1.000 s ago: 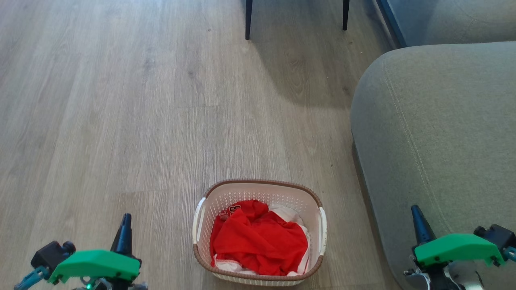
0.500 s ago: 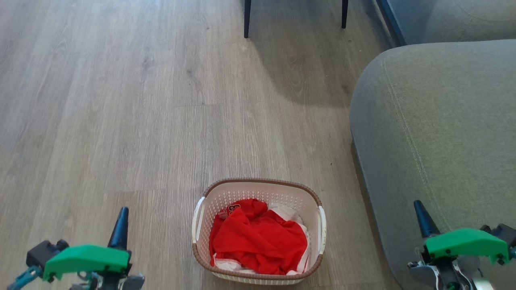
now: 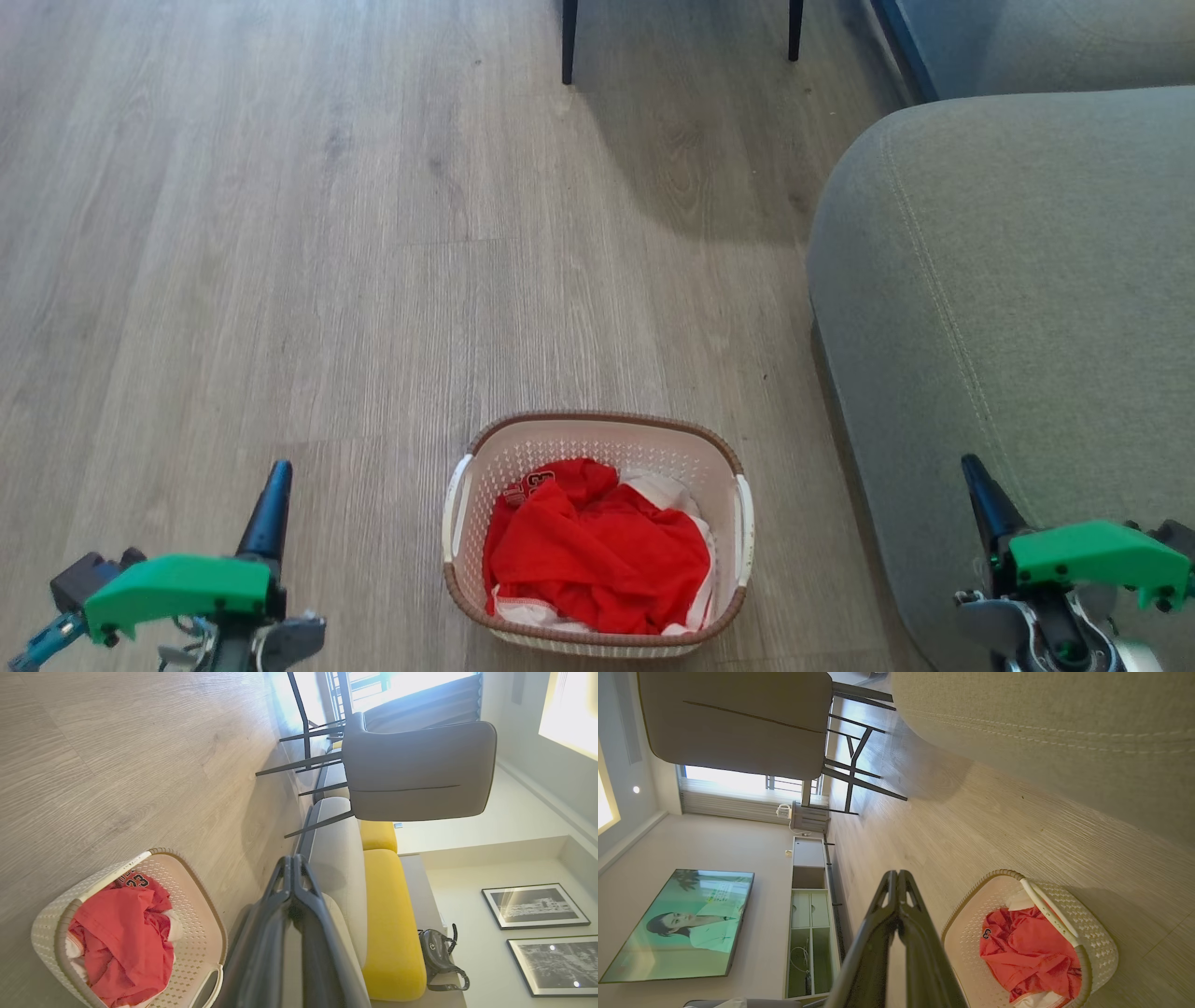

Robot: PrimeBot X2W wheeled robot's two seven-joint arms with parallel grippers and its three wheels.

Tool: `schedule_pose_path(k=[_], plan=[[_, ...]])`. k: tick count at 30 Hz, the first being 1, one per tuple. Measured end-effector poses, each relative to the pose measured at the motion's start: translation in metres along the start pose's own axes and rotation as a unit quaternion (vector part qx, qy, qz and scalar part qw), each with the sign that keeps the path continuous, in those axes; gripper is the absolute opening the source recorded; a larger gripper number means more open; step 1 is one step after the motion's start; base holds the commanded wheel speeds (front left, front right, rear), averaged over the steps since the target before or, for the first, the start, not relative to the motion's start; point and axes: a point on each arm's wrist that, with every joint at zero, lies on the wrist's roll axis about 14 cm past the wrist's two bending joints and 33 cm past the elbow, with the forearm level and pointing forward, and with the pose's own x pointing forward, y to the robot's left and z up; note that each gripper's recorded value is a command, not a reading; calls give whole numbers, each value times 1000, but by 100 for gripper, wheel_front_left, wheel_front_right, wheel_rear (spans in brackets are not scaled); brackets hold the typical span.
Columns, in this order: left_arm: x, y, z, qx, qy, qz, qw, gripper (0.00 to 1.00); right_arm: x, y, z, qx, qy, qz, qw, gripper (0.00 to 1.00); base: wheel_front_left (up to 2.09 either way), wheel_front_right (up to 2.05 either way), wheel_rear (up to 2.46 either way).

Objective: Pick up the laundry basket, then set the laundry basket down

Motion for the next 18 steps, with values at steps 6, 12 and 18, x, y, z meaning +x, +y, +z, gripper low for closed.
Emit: schedule_pose_path(k=[6,12,18], plan=[[6,-10,1,-40,2,-16,999,0,1,0,3,37,-2,1,999,0,0,0,0],[9,-14,1,-75,5,-25,997,0,4,4,6,70,-3,8,998,0,0,0,0],[11,-16,6,-111,2,-33,993,0,4,3,9,102,-5,8,995,0,0,0,0]])
